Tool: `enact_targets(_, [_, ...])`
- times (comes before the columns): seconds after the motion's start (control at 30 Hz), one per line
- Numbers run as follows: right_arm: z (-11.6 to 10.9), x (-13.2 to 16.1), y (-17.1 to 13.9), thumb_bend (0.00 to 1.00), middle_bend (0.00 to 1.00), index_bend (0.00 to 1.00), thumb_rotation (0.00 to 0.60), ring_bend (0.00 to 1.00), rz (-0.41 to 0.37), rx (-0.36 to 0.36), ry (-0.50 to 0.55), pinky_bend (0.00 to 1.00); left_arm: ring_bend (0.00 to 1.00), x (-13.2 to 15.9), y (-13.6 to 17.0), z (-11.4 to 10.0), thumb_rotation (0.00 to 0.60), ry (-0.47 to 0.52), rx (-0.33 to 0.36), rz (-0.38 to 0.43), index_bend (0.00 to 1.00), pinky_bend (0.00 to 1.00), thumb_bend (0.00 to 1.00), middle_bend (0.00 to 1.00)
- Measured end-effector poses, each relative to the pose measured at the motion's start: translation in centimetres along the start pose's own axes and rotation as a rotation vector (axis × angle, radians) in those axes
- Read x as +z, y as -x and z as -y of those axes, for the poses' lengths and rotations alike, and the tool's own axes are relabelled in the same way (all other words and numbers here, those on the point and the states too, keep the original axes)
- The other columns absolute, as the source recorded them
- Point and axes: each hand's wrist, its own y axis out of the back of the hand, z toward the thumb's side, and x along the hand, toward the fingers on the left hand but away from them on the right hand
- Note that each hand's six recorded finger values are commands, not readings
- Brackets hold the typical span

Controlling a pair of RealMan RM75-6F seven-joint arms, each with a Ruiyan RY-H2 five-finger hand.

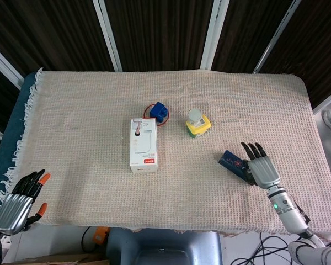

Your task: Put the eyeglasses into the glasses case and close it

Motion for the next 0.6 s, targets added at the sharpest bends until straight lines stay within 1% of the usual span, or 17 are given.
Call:
enact_targets(0.23, [0.5, -1.3, 0.9, 0.70, 0.10, 0.69, 0.600, 0.00, 0.043, 0.017, 0.018, 0.00, 0.00, 0.0, -0.2, 0.1, 0.600, -0.003, -0.006, -0.004, 0.00, 0.13, 0.39, 0.00])
enact_targets(0.3, [0.6, -1.4, 1.1, 0.70, 0.10, 0.66, 0.600, 0.00, 0.047, 0.017, 0.022, 0.00, 0.00, 0.0, -0.2, 0.1, 0.600, -0.003, -0.006, -0.004, 0.00, 0.13, 0.39, 0.00])
enact_targets(0.37, [0.6, -1.6, 1.2, 0.70, 0.10, 0.58, 0.600, 0.00, 0.051, 0.017, 0.021, 0.00, 0.00, 0.0, -0.2, 0.2, 0.600, -0.003, -0.007, -0.005, 0.00, 0.13, 0.39, 0.00])
enact_targets(0.4, [0.6, -1.7, 1.2, 0.68, 0.10, 0.55, 0.600, 0.00, 0.053, 0.018, 0.019, 0.00, 0.00, 0.0, -0.2, 0.2, 0.600, -0.003, -0.008, -0.006, 0.00, 0.13, 0.39, 0.00])
enact_targets(0.43, [0.7, -1.9, 1.3, 0.63, 0.09, 0.52, 0.600, 0.00, 0.057, 0.020, 0.019, 0.00, 0.00, 0.0, -0.3, 0.2, 0.600, -0.004, -0.010, -0.006, 0.00, 0.14, 0.39, 0.00])
enact_targets(0.5, [0.7, -2.6, 1.5, 0.56, 0.08, 0.50, 0.600, 0.00, 0.075, 0.020, 0.025, 0.00, 0.00, -0.1, -0.3, 0.2, 0.600, -0.004, -0.012, -0.008, 0.00, 0.14, 0.39, 0.00])
enact_targets(0.6, [0.6, -3.5, 1.8, 0.53, 0.08, 0.49, 0.600, 0.00, 0.103, 0.014, 0.032, 0.00, 0.00, 0.0, -0.4, 0.3, 0.600, -0.004, -0.013, -0.008, 0.00, 0.14, 0.39, 0.00])
